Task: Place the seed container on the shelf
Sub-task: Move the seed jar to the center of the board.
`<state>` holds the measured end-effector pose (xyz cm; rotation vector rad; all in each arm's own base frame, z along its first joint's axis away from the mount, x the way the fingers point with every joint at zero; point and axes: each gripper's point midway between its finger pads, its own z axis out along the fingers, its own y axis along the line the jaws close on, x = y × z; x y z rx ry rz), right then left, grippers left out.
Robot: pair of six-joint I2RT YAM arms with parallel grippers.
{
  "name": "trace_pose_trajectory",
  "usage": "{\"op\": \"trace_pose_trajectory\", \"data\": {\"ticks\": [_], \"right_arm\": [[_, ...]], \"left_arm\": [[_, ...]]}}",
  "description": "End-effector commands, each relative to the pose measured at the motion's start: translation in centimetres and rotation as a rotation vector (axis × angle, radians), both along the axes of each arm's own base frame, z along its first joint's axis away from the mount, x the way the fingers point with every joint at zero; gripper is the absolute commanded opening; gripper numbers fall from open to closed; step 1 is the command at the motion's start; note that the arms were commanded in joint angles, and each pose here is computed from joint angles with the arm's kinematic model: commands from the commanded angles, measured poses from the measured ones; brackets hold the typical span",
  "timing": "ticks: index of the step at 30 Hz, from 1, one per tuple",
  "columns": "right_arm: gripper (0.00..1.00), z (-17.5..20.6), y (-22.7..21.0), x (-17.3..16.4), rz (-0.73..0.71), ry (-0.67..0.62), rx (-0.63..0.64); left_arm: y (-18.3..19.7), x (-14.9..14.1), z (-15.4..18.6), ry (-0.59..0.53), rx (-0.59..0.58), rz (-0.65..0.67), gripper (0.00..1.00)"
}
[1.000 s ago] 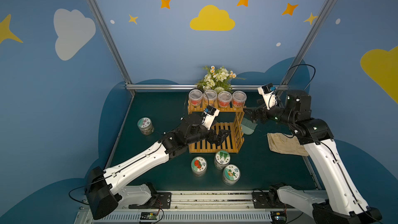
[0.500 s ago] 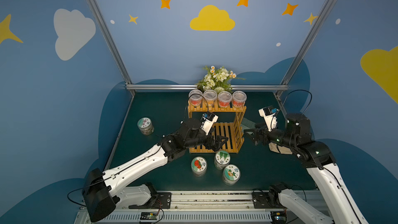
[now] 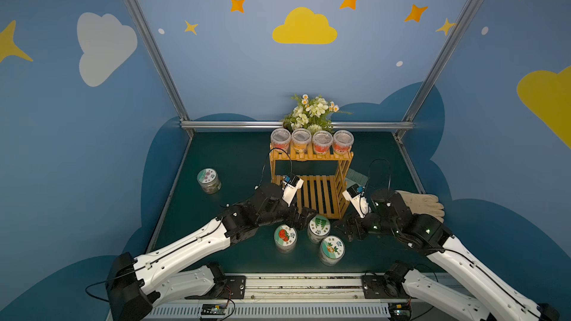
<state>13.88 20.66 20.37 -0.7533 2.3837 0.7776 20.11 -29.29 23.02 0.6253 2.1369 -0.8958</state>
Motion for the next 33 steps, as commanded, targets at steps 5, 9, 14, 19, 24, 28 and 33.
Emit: {"op": "trace_pose_trajectory", "data": {"ticks": [5,9,14,19,24,28,33], "right_arm": [[0.94,-2.9,0.6,-0.2,-0.069,-0.069,-0.211],[0.98,-4.7,0.4,-1.3,-0.079,-0.064,-0.290],[0.98,-6.4,0.9,-2.8,-0.041,-0.026,-0.311],[0.98,-8.0,1.5,-4.0,-0.040,0.067,-0.338],[0.98,-9.8,1.7,-4.4,-0.031,0.100,-0.393],[0.98,-10.7,0.6,-4.1,-0.074,0.114,-0.491],[0.98,-11.9,-0.6,-4.1,-0.094,0.131,-0.600]], "left_arm": [[2.6,-0.3,-0.4,-0.005,0.041,0.075,1.00],[3.4,-0.5,-0.7,-0.010,0.044,0.096,1.00],[3.5,-0.6,-0.7,-0.013,0.039,0.097,1.00],[3.1,-0.6,-0.7,-0.009,0.042,0.079,1.00],[2.8,-0.5,-0.8,-0.007,0.039,0.072,1.00],[2.6,-0.5,-0.8,-0.006,0.041,0.066,1.00],[2.5,-0.3,-0.9,-0.011,0.044,0.069,1.00]]}}
